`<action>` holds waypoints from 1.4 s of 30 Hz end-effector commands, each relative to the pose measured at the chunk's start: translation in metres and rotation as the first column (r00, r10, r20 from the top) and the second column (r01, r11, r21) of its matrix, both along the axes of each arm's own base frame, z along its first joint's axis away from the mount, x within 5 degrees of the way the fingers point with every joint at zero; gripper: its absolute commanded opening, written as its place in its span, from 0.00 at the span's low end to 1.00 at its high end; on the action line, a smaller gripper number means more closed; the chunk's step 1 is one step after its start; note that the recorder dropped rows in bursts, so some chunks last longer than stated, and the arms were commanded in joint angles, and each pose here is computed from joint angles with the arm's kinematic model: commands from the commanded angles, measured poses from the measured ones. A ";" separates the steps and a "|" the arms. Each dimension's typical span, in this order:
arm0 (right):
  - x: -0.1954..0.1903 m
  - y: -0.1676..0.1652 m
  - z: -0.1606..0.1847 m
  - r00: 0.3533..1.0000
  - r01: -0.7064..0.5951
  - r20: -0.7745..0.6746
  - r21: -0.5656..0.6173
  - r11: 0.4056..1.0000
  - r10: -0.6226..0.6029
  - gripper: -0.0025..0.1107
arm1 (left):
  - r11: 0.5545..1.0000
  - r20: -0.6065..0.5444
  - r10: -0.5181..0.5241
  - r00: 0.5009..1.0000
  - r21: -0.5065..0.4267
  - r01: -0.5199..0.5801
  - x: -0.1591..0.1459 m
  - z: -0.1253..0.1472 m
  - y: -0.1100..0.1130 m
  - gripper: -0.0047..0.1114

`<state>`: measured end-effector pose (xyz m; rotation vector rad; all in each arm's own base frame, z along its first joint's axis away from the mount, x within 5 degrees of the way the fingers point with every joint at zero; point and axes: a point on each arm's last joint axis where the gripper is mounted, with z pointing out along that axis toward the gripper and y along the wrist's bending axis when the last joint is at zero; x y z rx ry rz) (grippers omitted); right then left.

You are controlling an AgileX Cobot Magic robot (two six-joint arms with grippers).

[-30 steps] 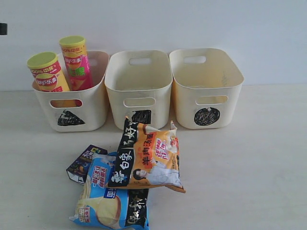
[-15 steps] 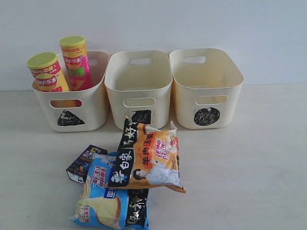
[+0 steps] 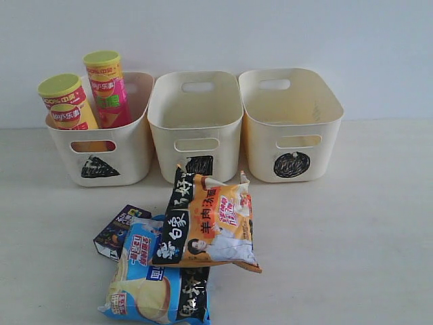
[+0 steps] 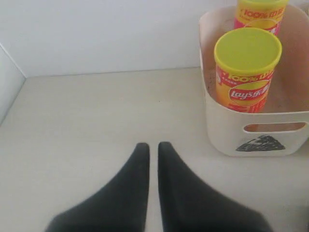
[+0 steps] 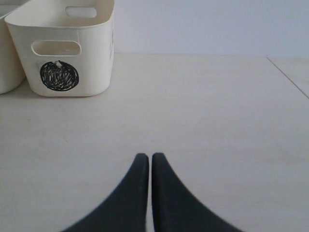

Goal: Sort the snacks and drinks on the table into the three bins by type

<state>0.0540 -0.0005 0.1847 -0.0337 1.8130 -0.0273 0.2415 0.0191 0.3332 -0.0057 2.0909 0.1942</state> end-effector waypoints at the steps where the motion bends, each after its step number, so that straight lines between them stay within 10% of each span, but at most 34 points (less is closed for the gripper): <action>1: 0.000 0.000 -0.001 1.000 0.002 0.008 0.001 1.000 -0.002 0.02 | 0.999 0.081 0.016 0.997 -0.049 -0.012 -0.032 0.006 -0.003 0.08; 19: 0.000 0.000 -0.001 1.000 0.002 0.008 0.001 1.000 -0.002 0.02 | 0.995 0.363 0.027 0.931 -0.097 0.008 -0.144 0.009 -0.008 0.08; 42: 0.000 0.000 -0.001 1.000 0.002 0.008 0.001 1.000 -0.002 0.02 | 0.985 0.373 0.009 0.928 -0.162 0.055 -0.144 -0.044 -0.013 0.08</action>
